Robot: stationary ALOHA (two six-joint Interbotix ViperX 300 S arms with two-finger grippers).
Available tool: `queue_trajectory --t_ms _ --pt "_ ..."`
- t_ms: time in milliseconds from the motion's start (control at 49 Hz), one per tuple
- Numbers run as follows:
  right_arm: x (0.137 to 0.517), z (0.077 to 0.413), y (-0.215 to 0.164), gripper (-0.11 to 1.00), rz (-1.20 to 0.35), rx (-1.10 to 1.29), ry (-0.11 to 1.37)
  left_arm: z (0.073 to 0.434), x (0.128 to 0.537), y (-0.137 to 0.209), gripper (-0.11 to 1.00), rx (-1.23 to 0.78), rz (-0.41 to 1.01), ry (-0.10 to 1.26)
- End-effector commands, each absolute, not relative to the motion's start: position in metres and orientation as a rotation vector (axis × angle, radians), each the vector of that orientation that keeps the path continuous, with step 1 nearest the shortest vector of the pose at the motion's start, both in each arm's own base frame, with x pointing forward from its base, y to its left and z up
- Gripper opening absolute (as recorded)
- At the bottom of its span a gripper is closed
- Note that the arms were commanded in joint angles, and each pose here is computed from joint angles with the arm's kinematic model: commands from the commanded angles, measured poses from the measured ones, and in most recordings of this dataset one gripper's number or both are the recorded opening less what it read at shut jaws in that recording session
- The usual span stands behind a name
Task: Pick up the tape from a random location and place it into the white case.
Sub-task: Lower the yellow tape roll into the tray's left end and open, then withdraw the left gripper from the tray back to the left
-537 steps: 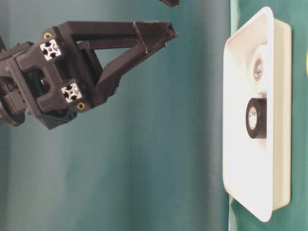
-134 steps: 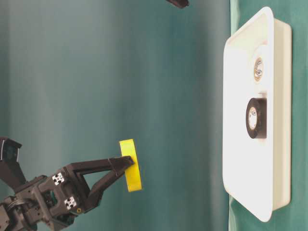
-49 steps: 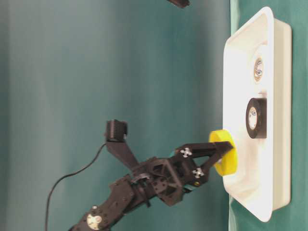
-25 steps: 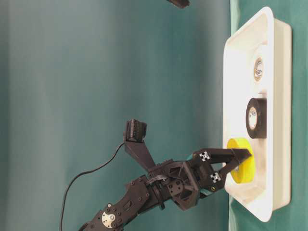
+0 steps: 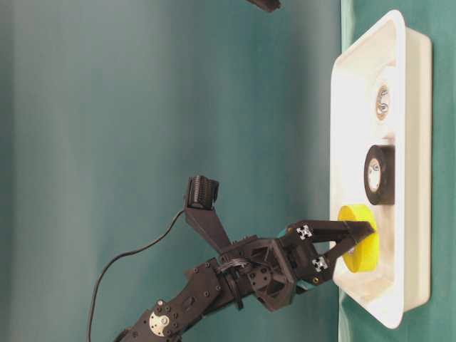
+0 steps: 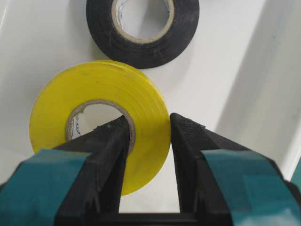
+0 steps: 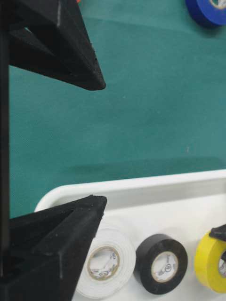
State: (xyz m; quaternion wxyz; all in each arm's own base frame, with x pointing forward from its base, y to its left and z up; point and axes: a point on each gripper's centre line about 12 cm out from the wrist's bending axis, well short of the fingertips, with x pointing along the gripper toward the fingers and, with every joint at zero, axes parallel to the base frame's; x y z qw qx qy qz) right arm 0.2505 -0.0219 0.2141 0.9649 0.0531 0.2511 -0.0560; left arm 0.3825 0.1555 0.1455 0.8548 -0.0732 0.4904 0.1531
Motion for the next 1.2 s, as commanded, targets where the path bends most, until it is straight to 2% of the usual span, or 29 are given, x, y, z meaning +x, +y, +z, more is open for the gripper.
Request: queue_trajectory --t_ms 0,204,245,306,755,1183 --pt "0.254 0.223 -0.023 0.89 -0.114 0.106 0.481 0.163 0.391 0.156 0.27 -0.14 0.321 0.98" --pt "0.254 0.222 -0.023 0.89 -0.113 0.106 0.485 0.169 0.395 0.153 0.84 -0.124 0.309 0.964" --pt "0.254 0.222 -0.023 0.89 -0.115 0.108 0.485 0.169 0.395 0.153 0.92 -0.123 0.309 0.964" --pt "0.254 0.222 -0.022 0.89 -0.113 0.107 0.484 0.171 0.396 0.153 0.99 -0.122 0.309 0.961" --pt "0.254 0.222 -0.023 0.89 -0.115 0.108 0.484 0.179 0.395 0.15 0.99 -0.118 0.305 0.952" --pt "0.254 0.223 -0.023 0.89 -0.114 0.11 0.482 0.262 0.39 0.144 0.99 -0.1 0.299 0.927"
